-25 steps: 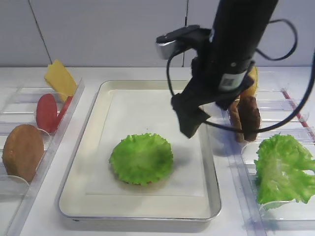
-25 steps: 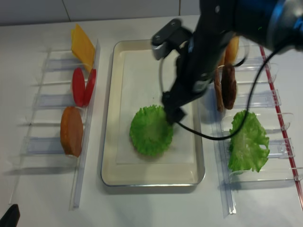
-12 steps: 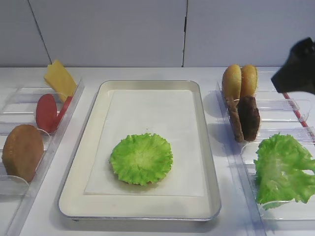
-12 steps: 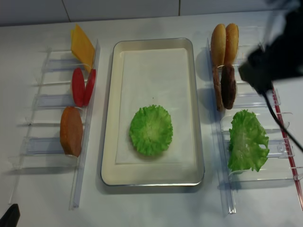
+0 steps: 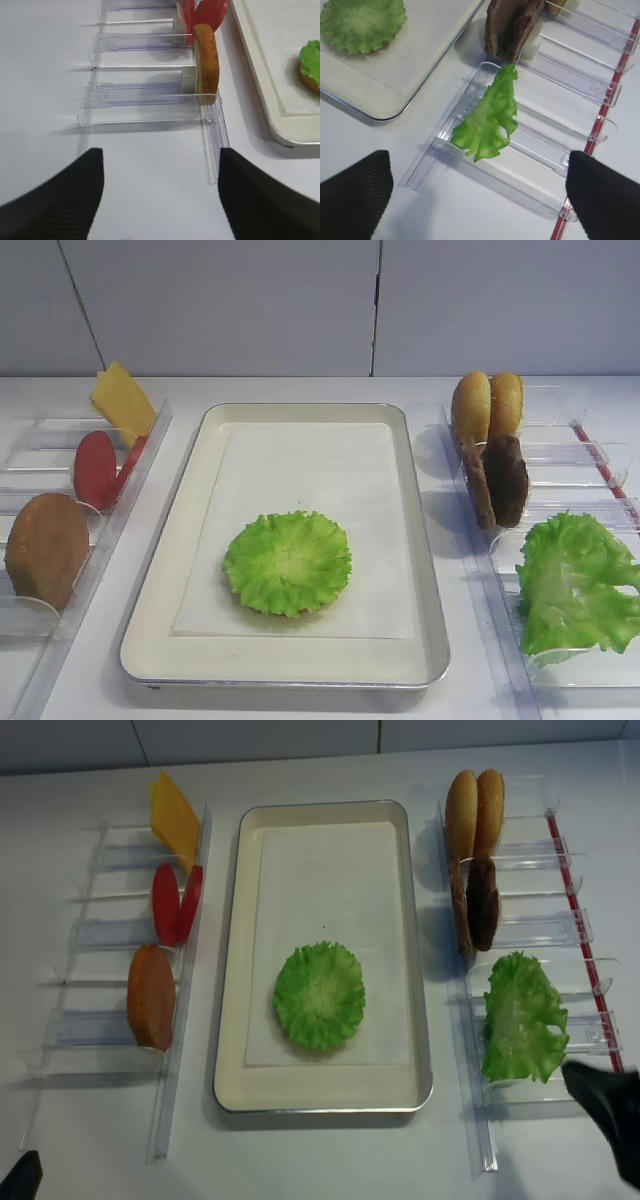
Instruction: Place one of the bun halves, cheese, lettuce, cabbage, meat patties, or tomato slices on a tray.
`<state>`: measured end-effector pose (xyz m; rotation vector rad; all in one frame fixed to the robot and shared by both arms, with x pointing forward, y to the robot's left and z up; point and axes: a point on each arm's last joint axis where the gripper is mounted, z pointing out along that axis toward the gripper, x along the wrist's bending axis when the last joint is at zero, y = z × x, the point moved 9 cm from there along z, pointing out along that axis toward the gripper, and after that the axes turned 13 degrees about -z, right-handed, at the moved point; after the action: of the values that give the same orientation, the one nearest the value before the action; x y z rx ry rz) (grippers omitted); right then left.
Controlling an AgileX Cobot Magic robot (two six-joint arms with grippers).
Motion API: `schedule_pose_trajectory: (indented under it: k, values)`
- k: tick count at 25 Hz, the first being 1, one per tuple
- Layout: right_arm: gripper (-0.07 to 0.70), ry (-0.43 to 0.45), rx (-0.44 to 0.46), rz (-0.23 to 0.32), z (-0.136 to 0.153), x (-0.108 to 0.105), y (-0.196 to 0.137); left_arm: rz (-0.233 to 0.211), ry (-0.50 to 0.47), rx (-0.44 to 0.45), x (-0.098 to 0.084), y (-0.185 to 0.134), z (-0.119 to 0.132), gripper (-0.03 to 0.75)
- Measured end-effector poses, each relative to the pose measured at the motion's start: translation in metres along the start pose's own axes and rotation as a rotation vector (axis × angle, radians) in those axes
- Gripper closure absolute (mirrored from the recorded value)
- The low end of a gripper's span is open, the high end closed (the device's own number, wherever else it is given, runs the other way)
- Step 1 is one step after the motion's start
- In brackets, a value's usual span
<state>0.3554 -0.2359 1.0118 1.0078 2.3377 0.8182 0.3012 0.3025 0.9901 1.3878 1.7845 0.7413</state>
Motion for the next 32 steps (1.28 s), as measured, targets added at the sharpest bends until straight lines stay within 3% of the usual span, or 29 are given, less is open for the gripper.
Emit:
schedule_pose_trajectory:
  k: [5,10,14,26,32]
  values:
    - [-0.060,-0.050,-0.116,0.007,-0.020,0.013,-0.023,0.000,0.000,0.000,0.000,0.000,0.000,0.244]
    - [-0.060,-0.132,-0.194,-0.021,-0.028,0.018,-0.051,0.000,0.000,0.000,0.000,0.000,0.000,0.244]
    - [-0.058,-0.178,-0.189,0.008,-0.030,0.012,-0.060,0.000,-0.001,-0.002,0.000,0.000,0.000,0.244]
    - [-0.047,-0.198,-0.184,0.029,-0.030,0.009,-0.061,0.001,0.001,-0.003,0.000,0.001,0.000,0.244]
    - [-0.047,-0.328,-0.142,0.141,-0.032,-0.002,-0.065,0.001,0.001,-0.003,0.000,0.001,0.000,0.244]
